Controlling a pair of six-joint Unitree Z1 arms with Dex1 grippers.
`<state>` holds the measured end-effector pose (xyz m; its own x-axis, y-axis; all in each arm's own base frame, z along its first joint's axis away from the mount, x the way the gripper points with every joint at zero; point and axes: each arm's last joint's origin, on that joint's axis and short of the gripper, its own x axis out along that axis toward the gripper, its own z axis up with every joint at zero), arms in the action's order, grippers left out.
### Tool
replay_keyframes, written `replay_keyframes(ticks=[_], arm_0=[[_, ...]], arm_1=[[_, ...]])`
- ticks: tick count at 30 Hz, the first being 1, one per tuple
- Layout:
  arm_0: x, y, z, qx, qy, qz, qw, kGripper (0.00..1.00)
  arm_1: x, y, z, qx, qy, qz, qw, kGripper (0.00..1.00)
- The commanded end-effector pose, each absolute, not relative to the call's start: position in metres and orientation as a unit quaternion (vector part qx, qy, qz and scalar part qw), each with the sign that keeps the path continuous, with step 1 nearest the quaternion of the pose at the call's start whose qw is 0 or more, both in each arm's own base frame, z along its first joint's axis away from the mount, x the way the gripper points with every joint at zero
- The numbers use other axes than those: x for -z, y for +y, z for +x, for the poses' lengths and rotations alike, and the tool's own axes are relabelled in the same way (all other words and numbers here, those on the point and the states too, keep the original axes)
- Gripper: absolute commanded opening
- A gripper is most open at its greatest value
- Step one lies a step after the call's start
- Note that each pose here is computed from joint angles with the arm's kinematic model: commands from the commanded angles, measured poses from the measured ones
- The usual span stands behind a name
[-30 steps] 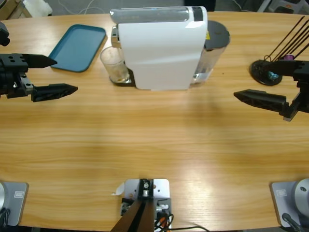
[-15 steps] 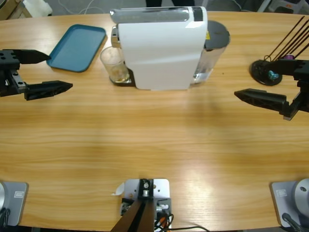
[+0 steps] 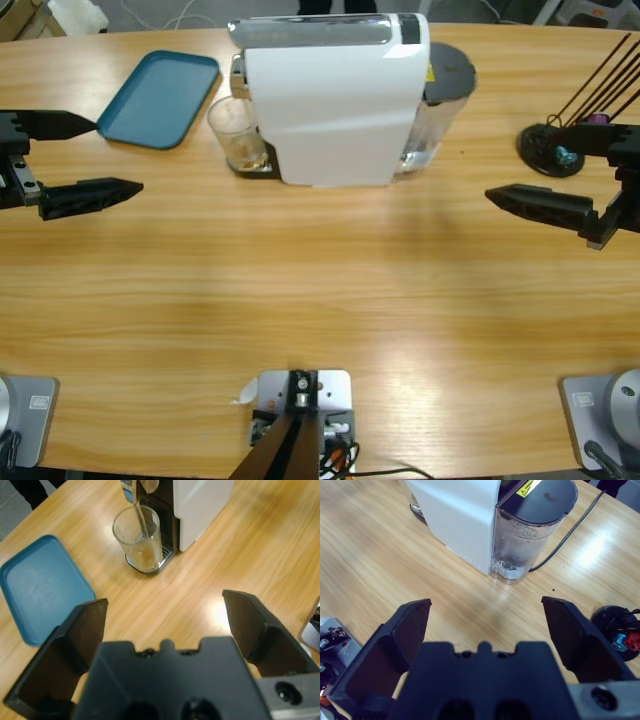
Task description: Pour coffee
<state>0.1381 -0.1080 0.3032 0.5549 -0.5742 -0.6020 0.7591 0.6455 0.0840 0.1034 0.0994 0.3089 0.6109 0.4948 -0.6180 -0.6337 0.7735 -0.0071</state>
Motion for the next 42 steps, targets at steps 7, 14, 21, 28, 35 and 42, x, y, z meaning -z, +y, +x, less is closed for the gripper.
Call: replay_keyframes(ticks=[7,14,21,28,35,42], arm_0=[[-0.315,-0.113,0.144,0.377,0.309,0.178,0.855,1.000],[-0.313,-0.113,0.144,0.376,0.310,0.178,0.855,1.000],[-0.316,-0.112,0.142,0.370,0.309,0.162,0.861,1.000],[-0.315,-0.112,0.142,0.372,0.311,0.164,0.859,1.000],[-0.305,-0.114,0.144,0.382,0.313,0.183,0.850,1.000],[-0.301,-0.116,0.147,0.376,0.321,0.188,0.849,1.000]], arm_1=[[-0.300,0.097,0.099,-0.319,0.312,-0.120,0.887,1.000],[-0.300,0.097,0.099,-0.320,0.311,-0.120,0.887,1.000],[-0.299,0.096,0.098,-0.320,0.309,-0.119,0.888,1.000],[-0.300,0.095,0.098,-0.319,0.306,-0.118,0.889,1.000],[-0.300,0.095,0.098,-0.319,0.305,-0.118,0.889,1.000],[-0.300,0.095,0.098,-0.319,0.303,-0.117,0.890,1.000]])
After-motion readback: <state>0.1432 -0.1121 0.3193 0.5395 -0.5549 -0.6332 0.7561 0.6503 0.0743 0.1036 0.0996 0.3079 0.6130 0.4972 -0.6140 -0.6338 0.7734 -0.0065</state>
